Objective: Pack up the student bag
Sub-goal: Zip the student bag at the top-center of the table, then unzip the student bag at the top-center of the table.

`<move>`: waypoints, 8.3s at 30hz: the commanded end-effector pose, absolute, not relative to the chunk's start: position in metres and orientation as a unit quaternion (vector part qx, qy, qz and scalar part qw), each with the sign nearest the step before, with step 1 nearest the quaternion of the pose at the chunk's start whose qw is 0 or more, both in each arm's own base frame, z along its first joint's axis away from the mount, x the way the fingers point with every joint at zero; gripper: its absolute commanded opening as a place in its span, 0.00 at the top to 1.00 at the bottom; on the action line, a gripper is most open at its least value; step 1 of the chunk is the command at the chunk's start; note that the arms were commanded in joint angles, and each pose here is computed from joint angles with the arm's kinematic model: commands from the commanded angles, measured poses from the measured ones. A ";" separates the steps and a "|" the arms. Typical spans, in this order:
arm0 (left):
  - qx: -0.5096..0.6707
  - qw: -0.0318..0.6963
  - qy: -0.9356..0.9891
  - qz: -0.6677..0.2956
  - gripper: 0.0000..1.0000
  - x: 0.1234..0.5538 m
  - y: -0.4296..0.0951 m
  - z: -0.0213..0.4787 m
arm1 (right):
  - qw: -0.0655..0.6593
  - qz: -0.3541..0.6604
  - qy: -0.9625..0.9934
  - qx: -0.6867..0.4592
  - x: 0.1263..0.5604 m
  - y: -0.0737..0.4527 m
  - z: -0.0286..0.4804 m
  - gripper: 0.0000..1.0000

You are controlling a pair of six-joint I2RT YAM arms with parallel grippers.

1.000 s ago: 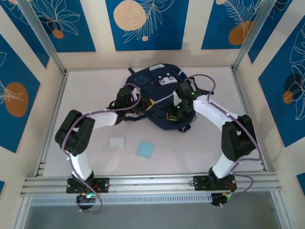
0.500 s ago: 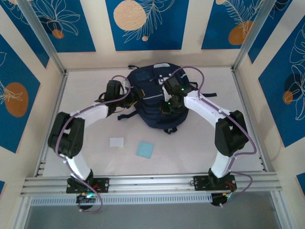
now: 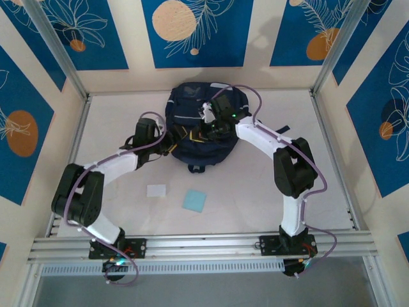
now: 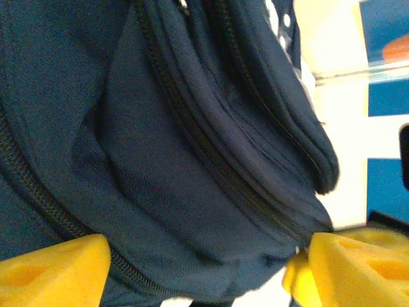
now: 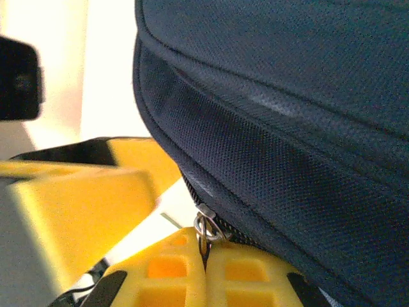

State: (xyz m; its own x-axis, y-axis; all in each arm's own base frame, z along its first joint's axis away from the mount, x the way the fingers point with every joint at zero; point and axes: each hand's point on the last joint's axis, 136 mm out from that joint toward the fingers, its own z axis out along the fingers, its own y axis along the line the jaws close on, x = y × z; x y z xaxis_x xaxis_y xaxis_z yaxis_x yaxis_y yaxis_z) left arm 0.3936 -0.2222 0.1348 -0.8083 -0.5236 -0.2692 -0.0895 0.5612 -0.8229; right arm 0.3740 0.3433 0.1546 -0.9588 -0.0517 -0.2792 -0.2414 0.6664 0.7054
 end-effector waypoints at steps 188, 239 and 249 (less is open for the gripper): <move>-0.057 0.262 0.928 -0.259 0.47 0.359 -0.172 0.085 | 0.173 0.314 0.931 -0.064 0.431 0.323 0.136 0.36; -0.071 0.299 0.922 -0.236 0.38 0.383 -0.198 0.122 | 0.180 0.447 0.867 0.123 0.418 0.335 0.150 1.00; -0.113 0.304 0.914 -0.243 0.39 0.377 -0.221 0.109 | 0.171 0.484 0.843 0.157 0.419 0.343 0.147 1.00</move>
State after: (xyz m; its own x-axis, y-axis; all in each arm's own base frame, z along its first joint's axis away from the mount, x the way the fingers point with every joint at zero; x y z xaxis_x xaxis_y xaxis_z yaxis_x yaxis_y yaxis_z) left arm 0.3742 -0.2253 0.1255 -0.8048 -0.2802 -0.5233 0.0267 0.8636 -0.5034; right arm 0.4192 0.3248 0.1269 -0.8805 0.4477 -0.1557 0.1462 0.5689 0.8093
